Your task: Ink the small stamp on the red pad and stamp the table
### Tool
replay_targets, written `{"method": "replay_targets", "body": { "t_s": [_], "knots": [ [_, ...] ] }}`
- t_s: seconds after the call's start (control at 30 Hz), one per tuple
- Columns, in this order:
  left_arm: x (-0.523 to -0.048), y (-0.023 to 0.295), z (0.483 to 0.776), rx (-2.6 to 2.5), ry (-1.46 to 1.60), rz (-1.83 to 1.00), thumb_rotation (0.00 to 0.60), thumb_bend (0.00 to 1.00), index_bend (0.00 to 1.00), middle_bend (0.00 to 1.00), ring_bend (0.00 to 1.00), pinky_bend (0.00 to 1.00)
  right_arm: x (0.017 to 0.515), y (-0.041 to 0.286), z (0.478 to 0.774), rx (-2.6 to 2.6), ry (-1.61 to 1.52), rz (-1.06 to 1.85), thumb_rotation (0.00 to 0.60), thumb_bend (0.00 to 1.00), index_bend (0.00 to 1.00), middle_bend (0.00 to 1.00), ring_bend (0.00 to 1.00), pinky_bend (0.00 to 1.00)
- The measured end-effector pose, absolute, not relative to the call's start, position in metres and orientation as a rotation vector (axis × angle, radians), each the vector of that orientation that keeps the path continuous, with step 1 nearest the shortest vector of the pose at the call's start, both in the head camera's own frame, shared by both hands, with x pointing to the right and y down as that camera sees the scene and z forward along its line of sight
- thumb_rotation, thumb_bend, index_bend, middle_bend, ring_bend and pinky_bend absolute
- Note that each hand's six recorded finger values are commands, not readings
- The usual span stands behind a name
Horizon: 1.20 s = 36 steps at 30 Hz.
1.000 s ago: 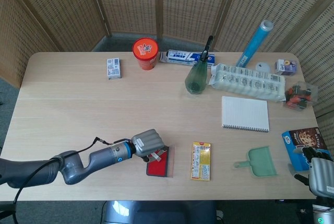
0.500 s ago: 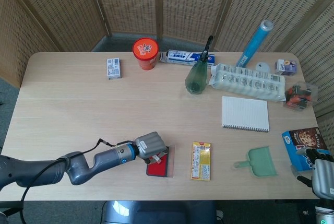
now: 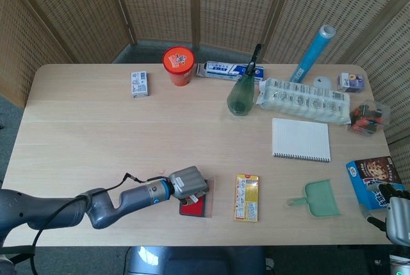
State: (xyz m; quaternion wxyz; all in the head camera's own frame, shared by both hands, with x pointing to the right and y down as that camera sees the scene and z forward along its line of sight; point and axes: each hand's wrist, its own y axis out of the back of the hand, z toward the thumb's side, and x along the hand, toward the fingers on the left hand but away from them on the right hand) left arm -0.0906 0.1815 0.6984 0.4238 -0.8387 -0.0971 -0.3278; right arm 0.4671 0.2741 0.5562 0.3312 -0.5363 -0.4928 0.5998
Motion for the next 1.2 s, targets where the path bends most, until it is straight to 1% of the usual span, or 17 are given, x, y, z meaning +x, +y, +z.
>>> {"method": "replay_targets", "body": {
  "t_s": [0.5, 1.03, 1.2],
  "knots": [
    [-0.097, 0.178, 0.703, -2.115, -0.219, -0.855, 0.569, 0.38, 0.64, 1.0, 1.0, 0.93, 0.468, 0.275, 0.555, -1.393, -1.289, 1.573, 0.589, 0.26, 0.44, 0.44, 0.47, 0.37],
    [-0.106, 0.172, 0.716, -2.167, -0.18, -0.921, 0.567, 0.38, 0.64, 1.0, 1.0, 0.93, 0.466, 0.276, 0.554, -1.385, -1.281, 1.581, 0.587, 0.26, 0.44, 0.44, 0.47, 0.37],
    [-0.106, 0.169, 0.714, -2.189, -0.154, -0.923, 0.569, 0.38, 0.64, 1.0, 1.0, 0.93, 0.466, 0.276, 0.553, -1.381, -1.282, 1.578, 0.589, 0.26, 0.44, 0.44, 0.47, 0.37]
  ]
}}
